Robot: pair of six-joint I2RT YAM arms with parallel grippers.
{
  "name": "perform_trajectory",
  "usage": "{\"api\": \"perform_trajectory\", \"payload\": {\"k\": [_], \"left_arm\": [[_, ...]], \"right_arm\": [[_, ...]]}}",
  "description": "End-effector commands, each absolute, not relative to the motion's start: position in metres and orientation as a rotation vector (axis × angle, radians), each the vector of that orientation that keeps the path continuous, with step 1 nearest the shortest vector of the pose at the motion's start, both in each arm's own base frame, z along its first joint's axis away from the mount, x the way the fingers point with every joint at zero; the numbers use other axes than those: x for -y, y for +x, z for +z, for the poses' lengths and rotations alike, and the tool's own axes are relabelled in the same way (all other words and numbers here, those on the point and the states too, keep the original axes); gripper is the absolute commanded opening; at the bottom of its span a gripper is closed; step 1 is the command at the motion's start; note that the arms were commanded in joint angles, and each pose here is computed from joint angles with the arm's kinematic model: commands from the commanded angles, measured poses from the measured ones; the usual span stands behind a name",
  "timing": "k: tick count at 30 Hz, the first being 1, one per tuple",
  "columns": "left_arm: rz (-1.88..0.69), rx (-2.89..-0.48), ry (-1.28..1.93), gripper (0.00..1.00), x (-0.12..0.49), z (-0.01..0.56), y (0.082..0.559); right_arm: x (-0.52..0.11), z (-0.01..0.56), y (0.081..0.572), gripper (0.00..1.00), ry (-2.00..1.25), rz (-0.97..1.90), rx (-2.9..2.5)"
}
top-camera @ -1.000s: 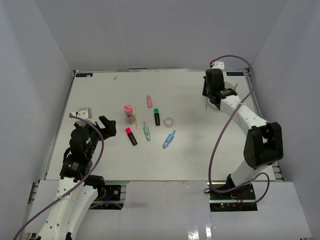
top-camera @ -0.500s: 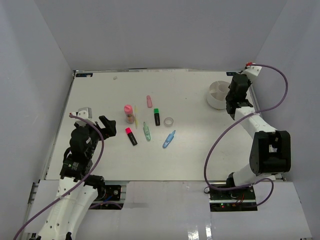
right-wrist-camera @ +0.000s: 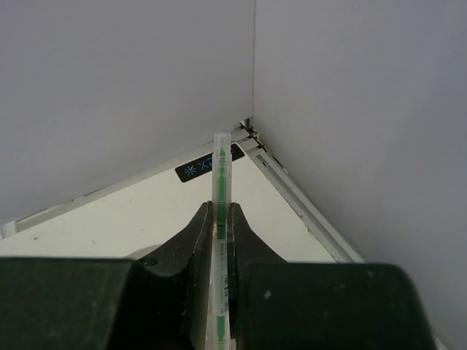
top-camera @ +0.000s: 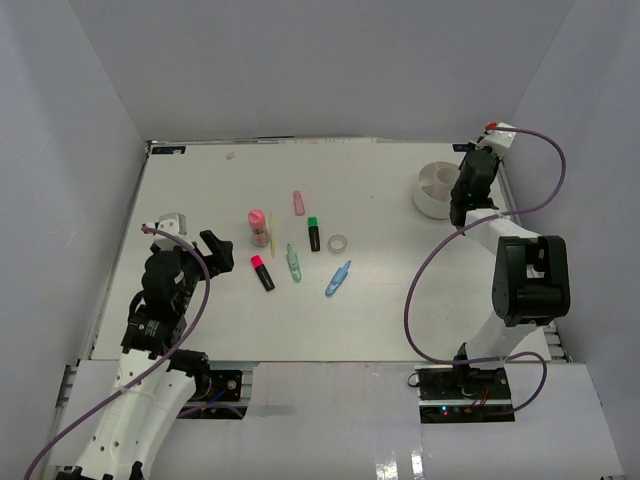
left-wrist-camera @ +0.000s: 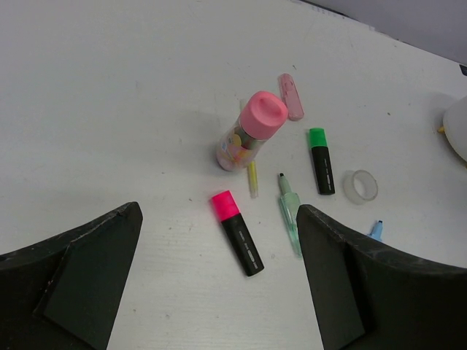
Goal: Sort the stationery into containers
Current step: Place the pen in the storage box.
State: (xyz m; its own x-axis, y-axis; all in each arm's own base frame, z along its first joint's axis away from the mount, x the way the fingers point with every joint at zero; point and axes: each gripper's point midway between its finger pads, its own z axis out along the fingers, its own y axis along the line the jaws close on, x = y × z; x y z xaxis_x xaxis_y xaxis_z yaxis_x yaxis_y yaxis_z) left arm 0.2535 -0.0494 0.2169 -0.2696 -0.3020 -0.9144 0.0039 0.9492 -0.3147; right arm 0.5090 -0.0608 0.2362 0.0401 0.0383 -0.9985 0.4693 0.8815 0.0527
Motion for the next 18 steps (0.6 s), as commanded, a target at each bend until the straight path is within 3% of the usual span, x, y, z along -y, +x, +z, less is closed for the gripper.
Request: {"api": "perform_trajectory", "payload": {"k": [1,18], "left_arm": [[-0.287,-1.827,-0.230,0.98,0.047,0.215,0.255],[-0.283,-1.833,-0.231,0.98,0.047,0.214,0.256]], "right_arm": [[0.067,0.273,0.517,0.08,0.430,-0.339,-1.356],[0.066,0.223,0.529,0.13,0.442,-0.324,-1.401]]}}
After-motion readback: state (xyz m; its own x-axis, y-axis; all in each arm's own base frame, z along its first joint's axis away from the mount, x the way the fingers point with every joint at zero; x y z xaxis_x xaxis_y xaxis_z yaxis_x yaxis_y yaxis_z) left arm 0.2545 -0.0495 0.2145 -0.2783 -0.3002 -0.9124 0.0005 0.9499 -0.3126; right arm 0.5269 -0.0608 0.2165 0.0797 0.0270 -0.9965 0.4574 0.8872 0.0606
